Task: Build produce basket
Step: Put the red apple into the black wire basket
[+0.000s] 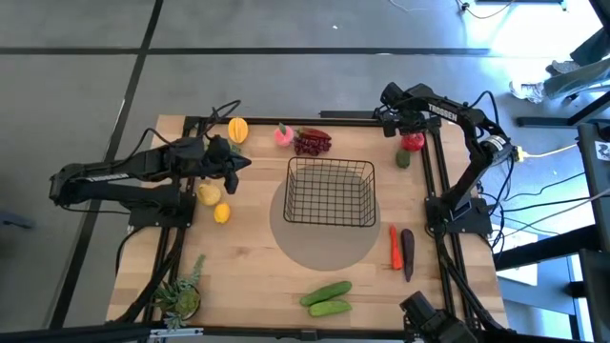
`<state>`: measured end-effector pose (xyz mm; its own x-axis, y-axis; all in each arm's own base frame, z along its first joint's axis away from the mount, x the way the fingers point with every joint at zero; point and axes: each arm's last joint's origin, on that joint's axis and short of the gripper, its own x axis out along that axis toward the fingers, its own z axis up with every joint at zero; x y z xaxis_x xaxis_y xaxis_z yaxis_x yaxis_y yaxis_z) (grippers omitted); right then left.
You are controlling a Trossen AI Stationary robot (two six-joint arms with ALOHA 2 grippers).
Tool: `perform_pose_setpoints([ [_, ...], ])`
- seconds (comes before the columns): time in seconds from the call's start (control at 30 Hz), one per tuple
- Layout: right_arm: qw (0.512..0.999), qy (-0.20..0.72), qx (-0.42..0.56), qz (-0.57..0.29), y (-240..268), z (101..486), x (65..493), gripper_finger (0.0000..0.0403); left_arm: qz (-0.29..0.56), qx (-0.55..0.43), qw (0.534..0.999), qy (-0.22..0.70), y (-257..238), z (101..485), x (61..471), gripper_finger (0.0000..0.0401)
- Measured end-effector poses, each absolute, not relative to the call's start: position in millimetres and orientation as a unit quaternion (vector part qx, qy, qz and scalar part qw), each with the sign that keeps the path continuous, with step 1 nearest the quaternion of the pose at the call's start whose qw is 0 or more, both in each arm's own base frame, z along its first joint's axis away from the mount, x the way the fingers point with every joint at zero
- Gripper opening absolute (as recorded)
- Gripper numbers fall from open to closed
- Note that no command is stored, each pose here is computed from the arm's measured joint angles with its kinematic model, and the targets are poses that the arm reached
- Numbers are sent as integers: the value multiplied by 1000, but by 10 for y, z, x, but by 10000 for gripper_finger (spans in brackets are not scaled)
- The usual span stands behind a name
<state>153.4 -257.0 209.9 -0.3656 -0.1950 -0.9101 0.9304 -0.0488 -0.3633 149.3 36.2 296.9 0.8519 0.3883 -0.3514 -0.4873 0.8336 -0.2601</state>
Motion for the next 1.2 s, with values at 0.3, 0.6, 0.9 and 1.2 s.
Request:
perform_pose_setpoints([
  [0.3, 428, 530, 356, -640, -2527, 2037, 1514, 90, 231, -172, 947, 143, 362, 2969, 1493, 0],
  [0.6, 427, 514, 348, -657, -2543, 2036, 1526, 90, 231, -172, 947, 143, 362, 2969, 1493, 0],
  [0.9, 427, 523, 347, -651, -2534, 2036, 1521, 90, 231, -172, 947, 144, 362, 2968, 1493, 0],
  [1.2, 425, 522, 341, -656, -2533, 2038, 1521, 90, 231, -172, 947, 143, 362, 2968, 1494, 0],
])
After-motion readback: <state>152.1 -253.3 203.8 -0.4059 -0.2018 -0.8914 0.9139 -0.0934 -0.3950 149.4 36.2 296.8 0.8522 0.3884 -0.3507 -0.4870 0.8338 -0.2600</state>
